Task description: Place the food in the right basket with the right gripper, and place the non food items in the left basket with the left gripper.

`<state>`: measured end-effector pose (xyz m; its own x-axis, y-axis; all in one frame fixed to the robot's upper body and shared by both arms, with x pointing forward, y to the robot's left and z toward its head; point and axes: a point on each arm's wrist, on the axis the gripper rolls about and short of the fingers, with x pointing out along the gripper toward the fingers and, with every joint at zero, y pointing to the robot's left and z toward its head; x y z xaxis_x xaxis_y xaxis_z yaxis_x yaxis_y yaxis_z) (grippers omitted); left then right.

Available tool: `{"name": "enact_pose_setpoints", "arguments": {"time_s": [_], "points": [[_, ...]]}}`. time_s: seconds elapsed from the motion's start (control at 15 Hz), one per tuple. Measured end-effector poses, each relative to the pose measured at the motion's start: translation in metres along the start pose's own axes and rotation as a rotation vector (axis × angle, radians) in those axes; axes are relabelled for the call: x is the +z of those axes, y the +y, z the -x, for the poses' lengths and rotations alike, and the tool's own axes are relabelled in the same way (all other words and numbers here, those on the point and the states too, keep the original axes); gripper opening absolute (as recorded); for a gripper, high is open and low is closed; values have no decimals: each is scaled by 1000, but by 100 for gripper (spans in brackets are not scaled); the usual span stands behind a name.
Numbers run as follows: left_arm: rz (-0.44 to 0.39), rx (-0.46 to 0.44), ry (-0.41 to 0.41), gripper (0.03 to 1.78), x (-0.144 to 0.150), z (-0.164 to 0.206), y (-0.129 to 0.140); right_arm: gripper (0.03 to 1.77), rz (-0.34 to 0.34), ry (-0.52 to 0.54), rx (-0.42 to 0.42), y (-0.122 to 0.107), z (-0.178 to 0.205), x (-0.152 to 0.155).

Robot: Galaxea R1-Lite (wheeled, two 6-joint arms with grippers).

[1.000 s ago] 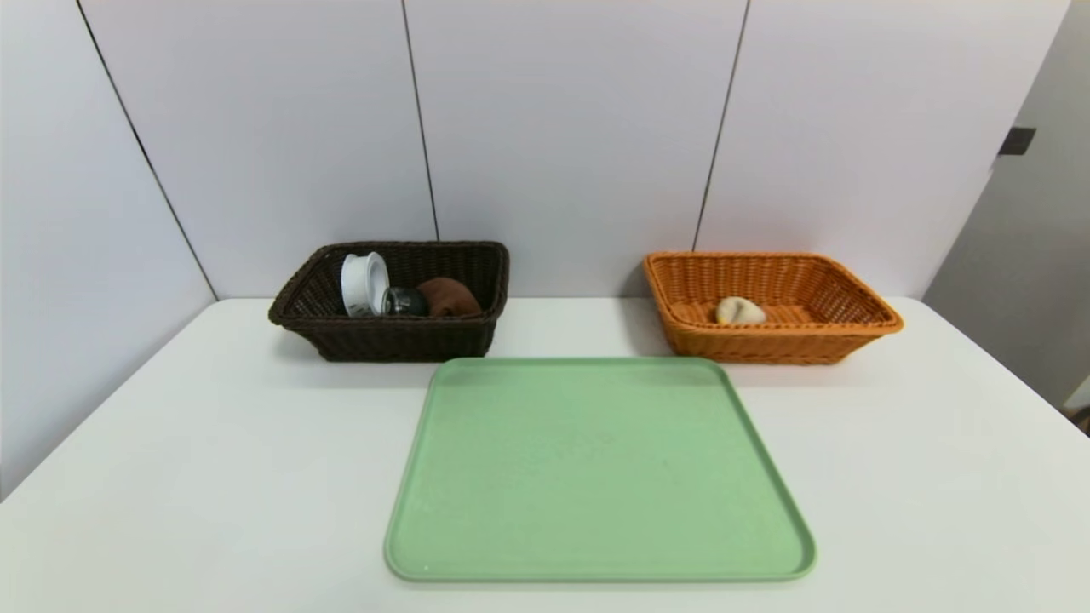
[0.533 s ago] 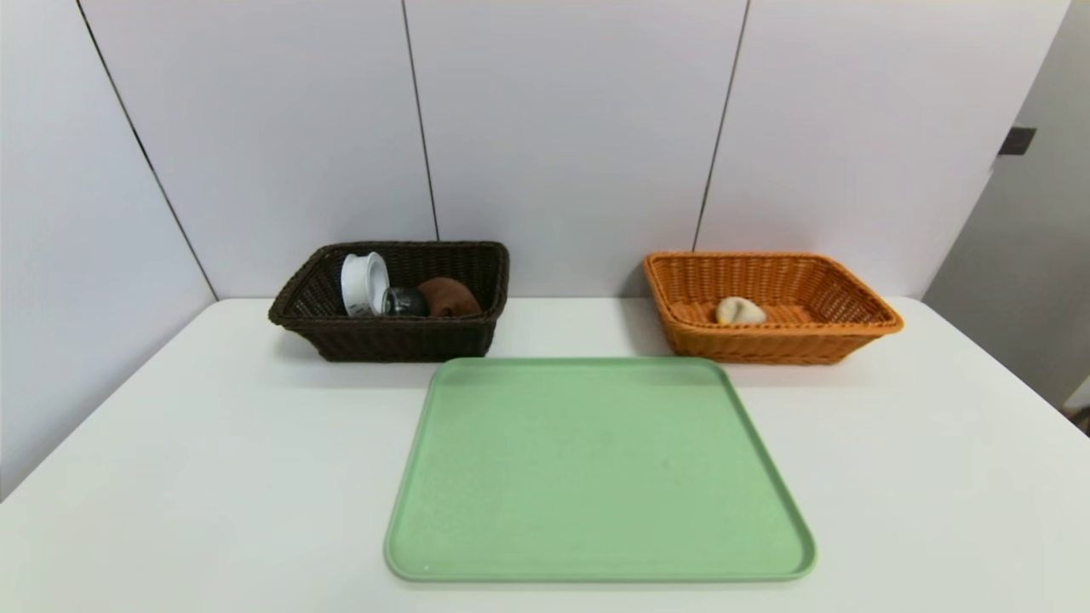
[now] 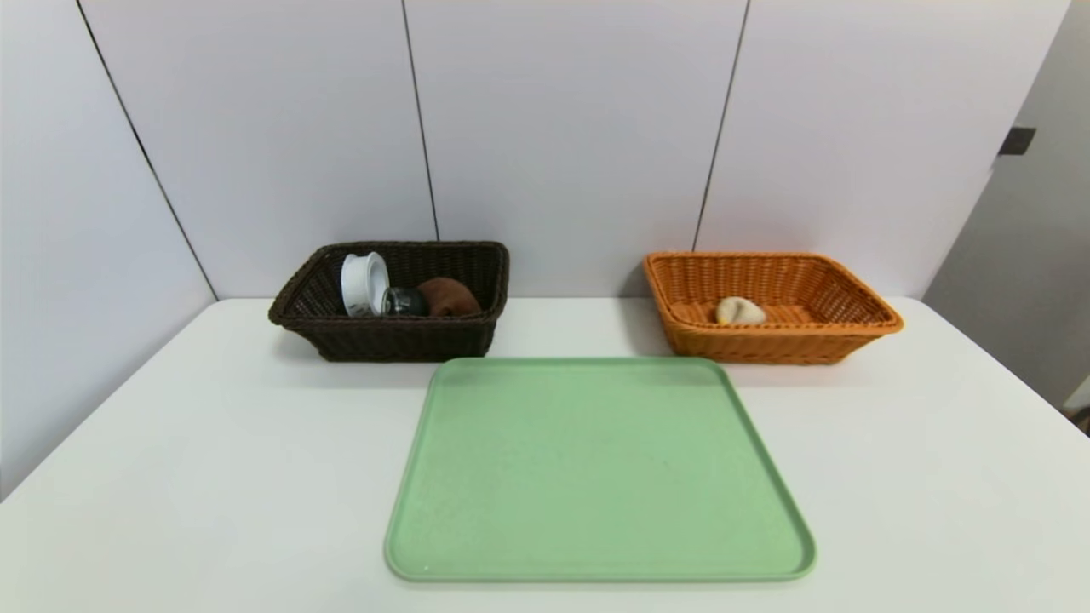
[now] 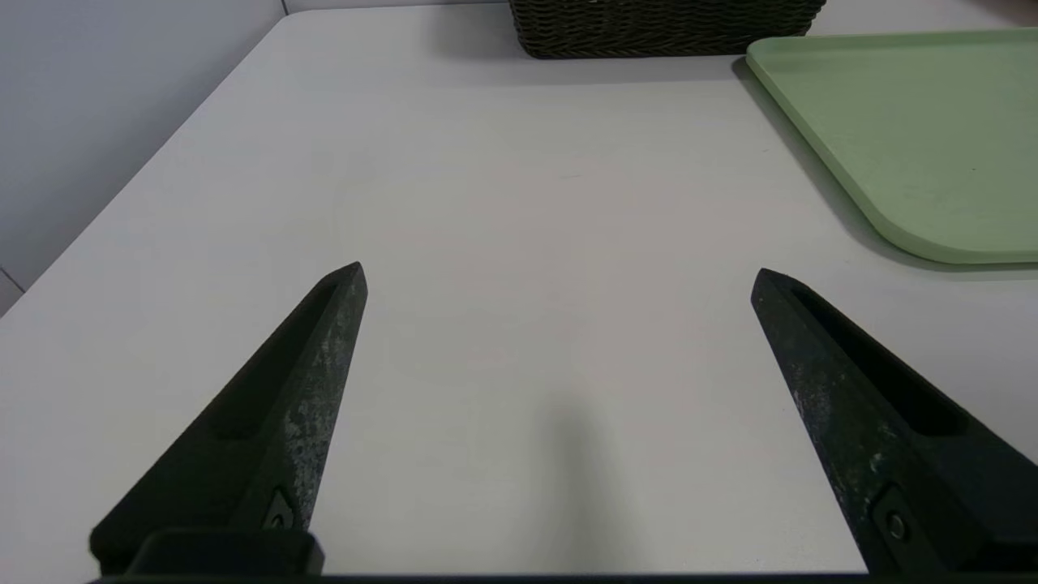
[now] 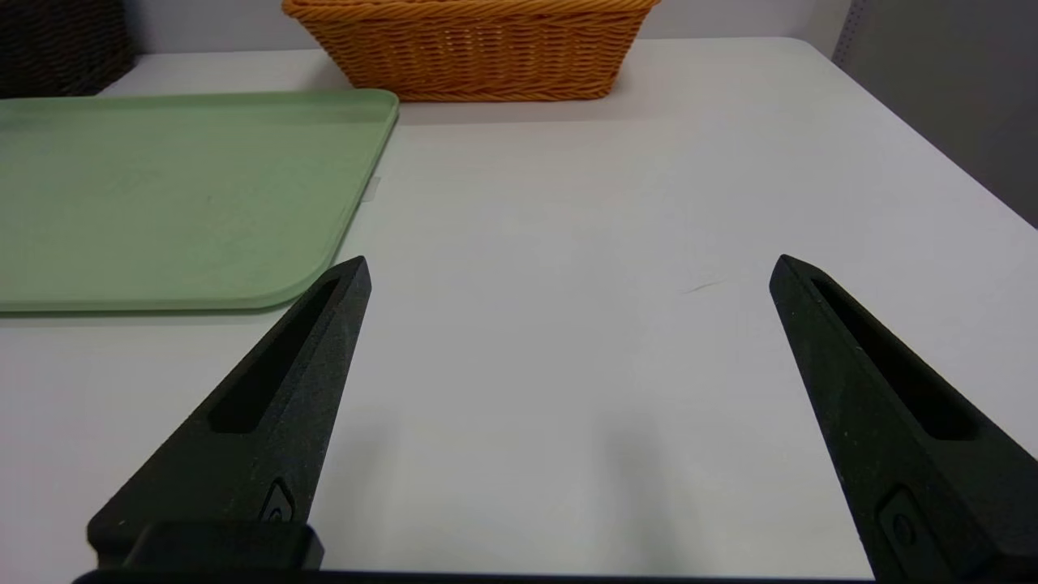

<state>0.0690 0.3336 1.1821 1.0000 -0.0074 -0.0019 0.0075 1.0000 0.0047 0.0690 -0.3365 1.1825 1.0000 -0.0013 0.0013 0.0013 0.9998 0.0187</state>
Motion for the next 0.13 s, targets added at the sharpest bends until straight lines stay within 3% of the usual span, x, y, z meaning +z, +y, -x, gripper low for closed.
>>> {"name": "enact_pose_setpoints", "arguments": {"time_s": [0.13], "points": [[0, 0, 0, 169, 0, 0, 0, 170, 0, 0, 0, 0, 0, 0]]}}
